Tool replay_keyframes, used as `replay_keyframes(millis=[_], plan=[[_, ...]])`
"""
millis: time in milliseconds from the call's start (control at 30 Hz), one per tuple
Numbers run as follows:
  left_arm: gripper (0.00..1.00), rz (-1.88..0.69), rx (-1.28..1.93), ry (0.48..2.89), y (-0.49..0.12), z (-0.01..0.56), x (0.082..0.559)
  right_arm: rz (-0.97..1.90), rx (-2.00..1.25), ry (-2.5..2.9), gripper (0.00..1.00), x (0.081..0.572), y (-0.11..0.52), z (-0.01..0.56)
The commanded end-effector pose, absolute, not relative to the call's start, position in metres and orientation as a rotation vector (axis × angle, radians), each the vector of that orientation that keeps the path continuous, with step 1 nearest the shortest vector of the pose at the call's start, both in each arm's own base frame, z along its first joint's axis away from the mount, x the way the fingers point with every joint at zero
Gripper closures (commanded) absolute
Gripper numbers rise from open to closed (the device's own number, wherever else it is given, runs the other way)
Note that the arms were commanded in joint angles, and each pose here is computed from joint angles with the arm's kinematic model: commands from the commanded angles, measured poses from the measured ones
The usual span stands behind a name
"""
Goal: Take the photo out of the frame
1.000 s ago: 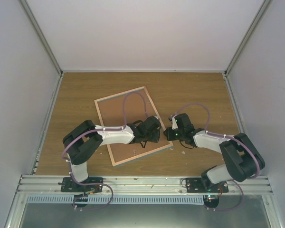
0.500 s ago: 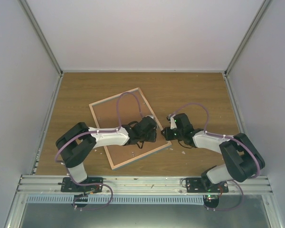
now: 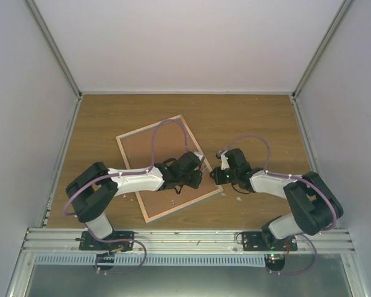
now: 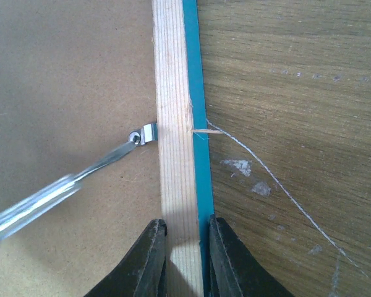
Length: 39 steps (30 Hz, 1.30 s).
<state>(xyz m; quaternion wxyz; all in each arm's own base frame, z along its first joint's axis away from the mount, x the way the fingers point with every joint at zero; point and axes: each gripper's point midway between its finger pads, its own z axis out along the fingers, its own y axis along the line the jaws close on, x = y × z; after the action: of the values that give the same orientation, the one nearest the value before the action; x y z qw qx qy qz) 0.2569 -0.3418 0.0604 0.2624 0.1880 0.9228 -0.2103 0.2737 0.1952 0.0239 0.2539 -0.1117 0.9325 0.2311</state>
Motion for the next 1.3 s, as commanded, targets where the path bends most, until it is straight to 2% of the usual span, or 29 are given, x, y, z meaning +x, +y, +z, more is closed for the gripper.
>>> replay_keyframes(millis=[0,267,800,1267], plan=[[1.00,-0.565,0.652,2.390,-0.344,0.091,0.249,0.563,-0.267,2.636,0.99,0.260,0.181,0.000],[1.00,-0.446,0.568,2.431,-0.319,0.090,0.264,0.559,-0.278,2.641,0.99,0.260,0.181,-0.003],[1.00,-0.331,0.678,2.503,-0.326,0.059,0.292,0.571,-0.310,2.645,0.99,0.257,0.183,-0.004],[1.00,-0.374,0.930,2.479,-0.341,0.052,0.271,0.569,-0.318,2.650,1.00,0.260,0.185,-0.006]])
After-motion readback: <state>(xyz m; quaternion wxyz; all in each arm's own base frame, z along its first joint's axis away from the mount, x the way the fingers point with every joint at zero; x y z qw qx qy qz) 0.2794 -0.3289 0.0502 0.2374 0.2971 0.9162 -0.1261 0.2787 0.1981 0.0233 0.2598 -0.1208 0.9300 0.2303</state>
